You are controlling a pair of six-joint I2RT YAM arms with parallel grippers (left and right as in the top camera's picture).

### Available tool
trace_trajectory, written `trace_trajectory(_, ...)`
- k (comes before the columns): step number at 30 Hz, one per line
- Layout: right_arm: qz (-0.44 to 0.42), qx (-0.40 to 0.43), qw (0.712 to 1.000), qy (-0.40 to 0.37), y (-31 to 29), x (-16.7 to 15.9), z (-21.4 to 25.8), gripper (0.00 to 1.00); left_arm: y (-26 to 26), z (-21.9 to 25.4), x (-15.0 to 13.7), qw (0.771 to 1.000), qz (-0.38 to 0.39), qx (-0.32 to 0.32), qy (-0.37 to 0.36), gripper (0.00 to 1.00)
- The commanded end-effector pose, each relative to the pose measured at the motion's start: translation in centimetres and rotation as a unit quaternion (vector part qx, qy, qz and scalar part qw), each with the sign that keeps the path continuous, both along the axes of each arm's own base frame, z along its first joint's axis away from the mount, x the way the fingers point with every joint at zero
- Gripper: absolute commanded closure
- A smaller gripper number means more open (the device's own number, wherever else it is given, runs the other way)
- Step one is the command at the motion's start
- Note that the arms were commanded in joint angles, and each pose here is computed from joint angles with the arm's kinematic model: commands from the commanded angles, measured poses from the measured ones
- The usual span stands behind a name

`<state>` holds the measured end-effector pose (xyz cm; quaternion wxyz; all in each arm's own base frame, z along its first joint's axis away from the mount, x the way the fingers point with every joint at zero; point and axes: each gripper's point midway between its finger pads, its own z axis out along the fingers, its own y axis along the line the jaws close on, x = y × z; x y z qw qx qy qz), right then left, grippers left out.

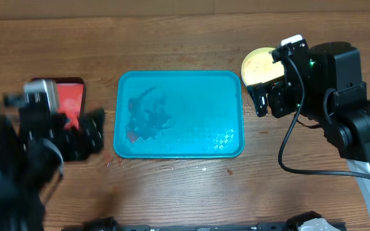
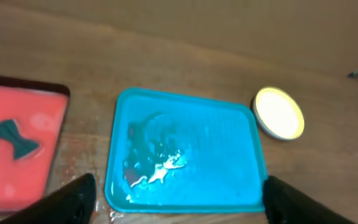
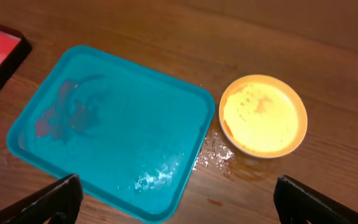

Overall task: Clean dirty plates on tray and stack at the side
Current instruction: 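Release the sponge on the red tray with the left gripper, then open the right gripper and withdraw it from the stacked plates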

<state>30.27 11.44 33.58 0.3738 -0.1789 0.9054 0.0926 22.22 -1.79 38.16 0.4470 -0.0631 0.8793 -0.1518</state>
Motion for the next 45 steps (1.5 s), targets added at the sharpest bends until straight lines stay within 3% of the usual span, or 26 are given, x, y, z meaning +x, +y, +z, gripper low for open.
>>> trace_trajectory(1, 0.011, 0.004, 1.000, -0.028, 0.5, 0.6, 1.1, 0.00, 0.4, -1.8, -2.5, 0.998, 0.021, 0.033, -0.042, 0.00)
trace_trajectory(5, 0.023, 0.022, 0.998, -0.046, 1.2, 1.0, 1.9, 0.00, 1.7, -2.5, -3.4, 0.993, 0.060, 0.063, -0.075, 0.00)
trace_trajectory(11, 0.028, 0.025, 0.998, -0.044, 1.4, 0.9, 1.9, 0.00, 2.5, -3.3, -3.1, 0.992, 0.077, 0.073, -0.068, 0.00)
trace_trajectory(38, 0.027, 0.024, 0.998, -0.043, 1.4, 0.9, 1.9, 0.00, 1.8, -8.2, -6.2, 0.995, 0.069, 0.056, 0.053, 0.00)
trace_trajectory(45, 0.021, -0.001, 1.000, 0.017, 0.1, -1.8, -0.3, 0.00, 1.8, -8.2, -6.2, 0.995, 0.069, 0.056, 0.053, 0.00)
